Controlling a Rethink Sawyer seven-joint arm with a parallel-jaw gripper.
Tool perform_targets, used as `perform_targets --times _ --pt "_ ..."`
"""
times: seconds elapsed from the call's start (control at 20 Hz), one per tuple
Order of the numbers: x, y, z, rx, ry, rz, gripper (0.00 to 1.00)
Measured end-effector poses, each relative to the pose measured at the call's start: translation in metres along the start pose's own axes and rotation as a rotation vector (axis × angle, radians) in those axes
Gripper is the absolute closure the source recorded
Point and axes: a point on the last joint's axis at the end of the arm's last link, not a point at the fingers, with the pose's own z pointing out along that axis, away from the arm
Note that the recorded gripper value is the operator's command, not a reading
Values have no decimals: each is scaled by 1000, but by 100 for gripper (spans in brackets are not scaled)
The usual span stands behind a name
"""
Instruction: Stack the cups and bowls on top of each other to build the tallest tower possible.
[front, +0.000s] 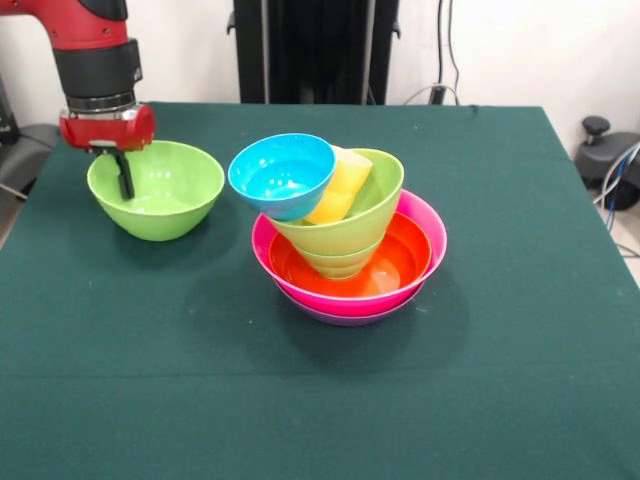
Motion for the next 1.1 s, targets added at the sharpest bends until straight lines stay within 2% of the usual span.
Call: perform_targets --times 0.1,0.15,0.4,0.45,0.8,0.95,1.0,1.1 --pt "-2 3 -8 -3 2 10 100" --pt "-6 8 -22 -6 4 23 100" --pt "-17 18 -61 -1 2 57 100" --pt "-26 21 -79 6 -6 75 100" --pt "-54 31 -124 24 -28 127 100" --pt "-69 44 -151 21 -32 156 100" --pt "-78 56 -169 16 -26 177 100" --pt "-83 66 -181 10 -22 188 100"
